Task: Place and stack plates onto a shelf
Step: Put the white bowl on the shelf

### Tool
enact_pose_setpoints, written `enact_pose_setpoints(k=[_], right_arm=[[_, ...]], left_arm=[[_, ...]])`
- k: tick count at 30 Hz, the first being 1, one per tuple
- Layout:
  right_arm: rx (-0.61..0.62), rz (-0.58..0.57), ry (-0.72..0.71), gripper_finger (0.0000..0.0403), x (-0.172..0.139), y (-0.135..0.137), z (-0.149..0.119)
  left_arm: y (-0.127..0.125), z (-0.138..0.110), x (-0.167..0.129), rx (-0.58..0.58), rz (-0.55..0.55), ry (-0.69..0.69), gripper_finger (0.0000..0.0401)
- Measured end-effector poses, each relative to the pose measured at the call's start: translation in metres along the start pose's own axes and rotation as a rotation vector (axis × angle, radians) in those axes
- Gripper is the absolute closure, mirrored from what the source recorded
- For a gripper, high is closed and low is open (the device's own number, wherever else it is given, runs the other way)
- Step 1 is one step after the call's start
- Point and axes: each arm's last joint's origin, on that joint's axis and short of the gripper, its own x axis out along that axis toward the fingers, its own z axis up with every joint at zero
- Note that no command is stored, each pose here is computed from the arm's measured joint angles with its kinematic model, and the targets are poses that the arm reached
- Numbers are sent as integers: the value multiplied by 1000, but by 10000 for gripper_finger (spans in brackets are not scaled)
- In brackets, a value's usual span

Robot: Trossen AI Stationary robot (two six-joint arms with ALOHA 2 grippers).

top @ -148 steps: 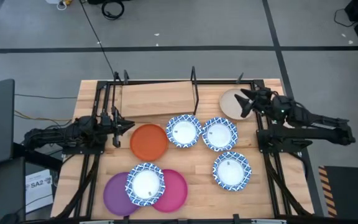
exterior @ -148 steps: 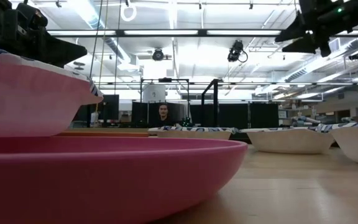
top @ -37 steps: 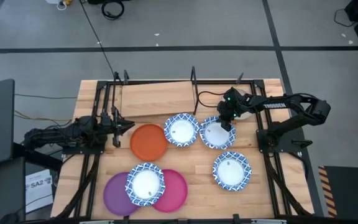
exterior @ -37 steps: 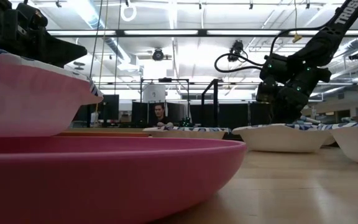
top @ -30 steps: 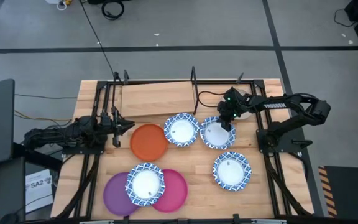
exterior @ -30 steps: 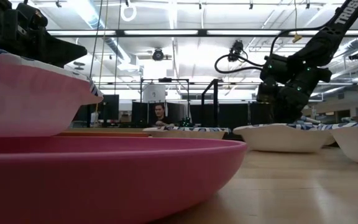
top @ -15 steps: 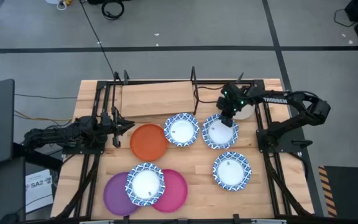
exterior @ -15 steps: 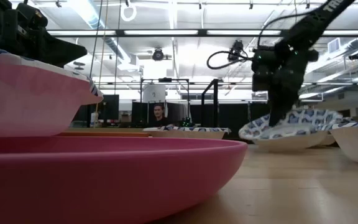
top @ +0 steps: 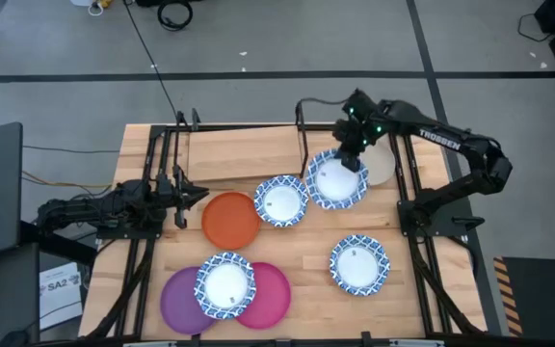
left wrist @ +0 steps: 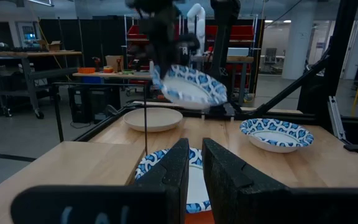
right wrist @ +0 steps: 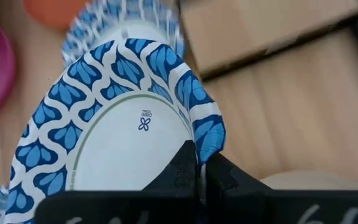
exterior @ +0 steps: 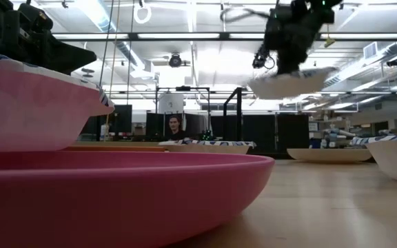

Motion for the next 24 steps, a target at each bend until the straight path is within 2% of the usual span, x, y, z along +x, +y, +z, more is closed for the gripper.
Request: enact_pose_setpoints(k=[6, 12, 18, 24], right_arm=[[-61, -41, -153, 395, -36, 7, 30], [-117, -98, -326, 395, -54, 14, 55], [-176, -122, -464, 395, -45, 12, 84], [-146, -112, -555, 395, -15, -3, 119]], left_arm=[[0, 0, 0, 0, 0, 0, 349], [0, 0, 0, 0, 0, 0, 349], [0, 0, 0, 0, 0, 0, 349], [0, 0, 0, 0, 0, 0, 349]])
